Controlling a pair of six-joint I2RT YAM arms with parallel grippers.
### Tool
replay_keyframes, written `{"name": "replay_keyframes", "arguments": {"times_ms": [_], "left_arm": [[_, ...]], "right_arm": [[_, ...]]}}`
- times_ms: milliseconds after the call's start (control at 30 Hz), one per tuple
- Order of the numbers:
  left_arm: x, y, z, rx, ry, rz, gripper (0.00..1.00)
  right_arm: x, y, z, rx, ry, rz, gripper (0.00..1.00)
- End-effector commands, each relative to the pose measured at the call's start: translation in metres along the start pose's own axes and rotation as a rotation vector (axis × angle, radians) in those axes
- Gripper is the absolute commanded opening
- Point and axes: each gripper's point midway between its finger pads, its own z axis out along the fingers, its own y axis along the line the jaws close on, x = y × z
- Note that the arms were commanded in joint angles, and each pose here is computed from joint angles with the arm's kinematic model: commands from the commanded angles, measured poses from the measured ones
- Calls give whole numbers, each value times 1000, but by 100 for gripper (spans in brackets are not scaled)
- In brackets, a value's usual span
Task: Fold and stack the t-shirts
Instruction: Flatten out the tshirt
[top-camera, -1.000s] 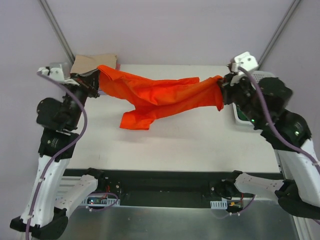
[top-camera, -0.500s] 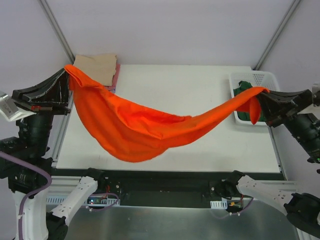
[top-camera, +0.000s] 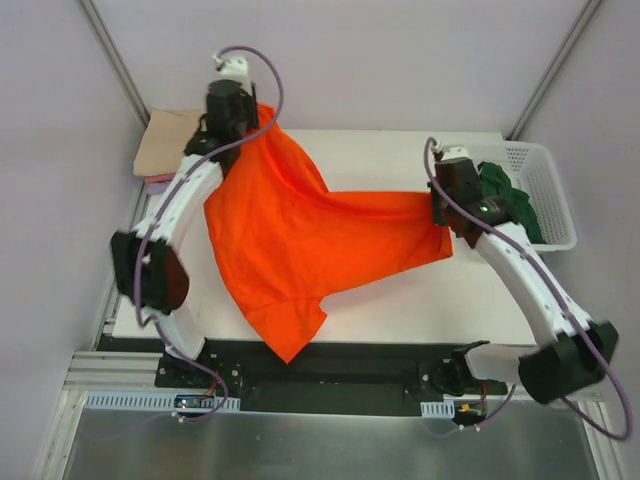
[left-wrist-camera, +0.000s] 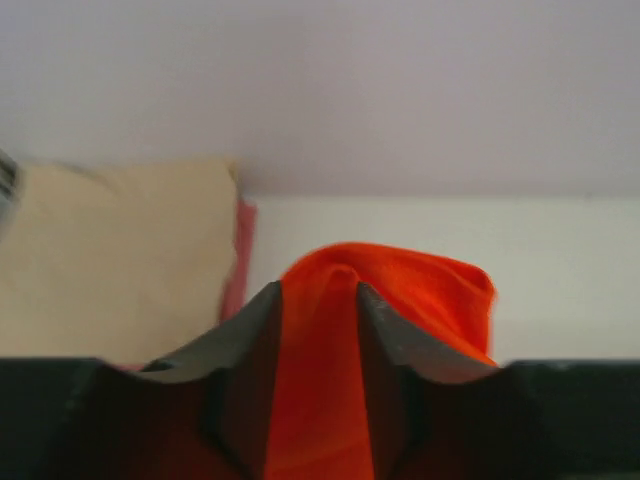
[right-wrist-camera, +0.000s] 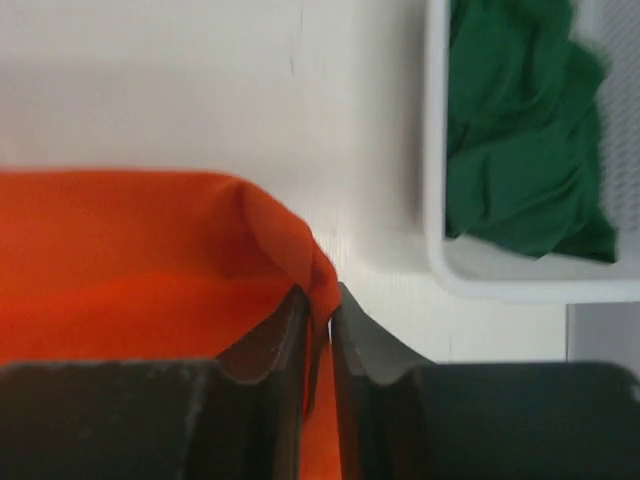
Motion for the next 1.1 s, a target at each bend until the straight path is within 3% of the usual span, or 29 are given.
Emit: {"name": "replay_keyframes", "arguments": {"times_ms": [0,33,133,267,300,600,733,867,1067], "left_arm": [[123,1,39,-50,341,58,59],[141,-1,43,-54,385,57,78],[168,-5,40,-50,456,30,99],[171,-11,19,-19,478,-43,99],[171,-13,10,-4,485,-68,99],[220,-55,-105,240,697,-365,99],[263,-68,-158,274,842,-468,99],[311,-88,-192,287,980,-467,99],[364,-83,-182,223,1111,-398,99]], "right_arm": [[78,32,64,-107,285,114,22],[86,31,72,-97,323,107,30],[95,27,84,-59,396,76,59],[92,35,82,-111,390,82,88],[91,37,80,-126,377,95,99],[92,60,56,-302,189,234,96],[113,82,60,-406,249,242,96],[128,103,76,-457,323,300,96],[157,116,104,-431,450,286,96]]}}
